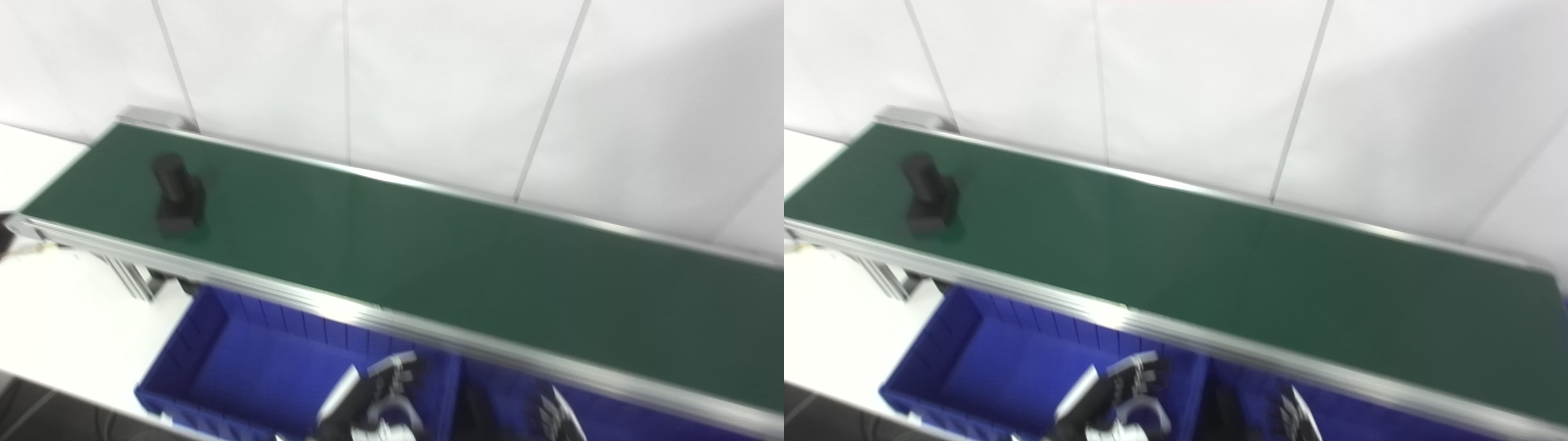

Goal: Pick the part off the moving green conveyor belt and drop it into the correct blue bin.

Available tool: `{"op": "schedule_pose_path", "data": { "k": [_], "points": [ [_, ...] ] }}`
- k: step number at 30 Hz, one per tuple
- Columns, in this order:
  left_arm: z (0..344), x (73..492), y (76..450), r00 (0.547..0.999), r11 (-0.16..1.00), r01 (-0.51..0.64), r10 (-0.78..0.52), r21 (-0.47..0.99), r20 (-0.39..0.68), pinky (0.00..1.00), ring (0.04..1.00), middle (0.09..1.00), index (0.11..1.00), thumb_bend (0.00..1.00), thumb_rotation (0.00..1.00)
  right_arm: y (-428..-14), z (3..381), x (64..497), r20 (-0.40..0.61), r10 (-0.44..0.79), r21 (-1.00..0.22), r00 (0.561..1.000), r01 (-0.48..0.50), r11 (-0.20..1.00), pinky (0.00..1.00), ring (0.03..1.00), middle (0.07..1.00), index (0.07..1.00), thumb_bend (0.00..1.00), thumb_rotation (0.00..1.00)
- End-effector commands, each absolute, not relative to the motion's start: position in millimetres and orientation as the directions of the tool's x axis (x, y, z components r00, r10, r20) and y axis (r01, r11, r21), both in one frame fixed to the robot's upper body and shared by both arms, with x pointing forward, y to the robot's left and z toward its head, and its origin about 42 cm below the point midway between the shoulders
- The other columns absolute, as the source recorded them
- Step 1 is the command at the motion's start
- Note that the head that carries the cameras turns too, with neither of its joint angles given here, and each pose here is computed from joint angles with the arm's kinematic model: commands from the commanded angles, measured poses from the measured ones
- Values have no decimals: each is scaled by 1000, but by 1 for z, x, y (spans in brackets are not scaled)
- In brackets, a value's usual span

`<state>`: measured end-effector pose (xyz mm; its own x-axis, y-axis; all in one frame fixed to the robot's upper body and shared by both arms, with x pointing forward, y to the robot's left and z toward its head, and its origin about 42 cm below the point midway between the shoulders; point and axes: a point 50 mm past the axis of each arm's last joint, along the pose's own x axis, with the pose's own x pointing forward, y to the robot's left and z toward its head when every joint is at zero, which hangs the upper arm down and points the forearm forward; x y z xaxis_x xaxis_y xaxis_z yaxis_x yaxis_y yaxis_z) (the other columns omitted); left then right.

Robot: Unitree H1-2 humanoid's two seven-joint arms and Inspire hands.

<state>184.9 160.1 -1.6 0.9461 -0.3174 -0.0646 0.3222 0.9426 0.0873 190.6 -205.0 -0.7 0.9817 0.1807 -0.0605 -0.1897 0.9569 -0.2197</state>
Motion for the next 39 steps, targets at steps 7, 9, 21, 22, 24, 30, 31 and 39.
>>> {"op": "schedule_pose_path", "data": {
  "k": [7,9,21,22,24,30,31,39],
  "points": [
    [2,201,151,952,946,307,-307,107,-10,666,743,788,795,904,298,-205,4,202,-2,178,-208,984,-174,962,727,787,834,915,497,607],
    [0,202,150,952,946,306,-307,107,-14,665,740,787,792,905,290,-206,3,203,-5,179,-210,984,-176,962,731,790,835,919,462,564],
    [-3,207,148,950,942,312,-311,124,-23,647,728,784,788,909,272,-207,-1,209,-14,168,-212,986,-167,963,731,786,831,914,415,505],
    [-4,207,148,950,941,312,-312,127,-24,647,728,784,788,910,271,-207,-1,209,-15,167,-211,986,-166,963,730,786,831,913,414,502],
    [-5,209,147,950,941,313,-312,132,-27,644,725,785,788,911,276,-207,-2,210,-18,166,-215,986,-166,963,728,788,833,915,417,497],
    [-9,213,142,950,940,312,-310,135,-38,644,719,782,781,921,275,-211,-3,215,-20,166,-221,986,-167,961,719,783,825,912,399,468],
    [-9,214,141,950,940,311,-309,137,-38,644,719,781,781,921,275,-211,-2,216,-17,167,-220,986,-167,961,723,785,825,911,398,466],
    [-11,220,131,951,943,310,-307,124,-42,638,715,774,777,920,270,-216,29,221,99,184,-261,978,-153,953,719,799,826,907,354,544]
  ]
}}
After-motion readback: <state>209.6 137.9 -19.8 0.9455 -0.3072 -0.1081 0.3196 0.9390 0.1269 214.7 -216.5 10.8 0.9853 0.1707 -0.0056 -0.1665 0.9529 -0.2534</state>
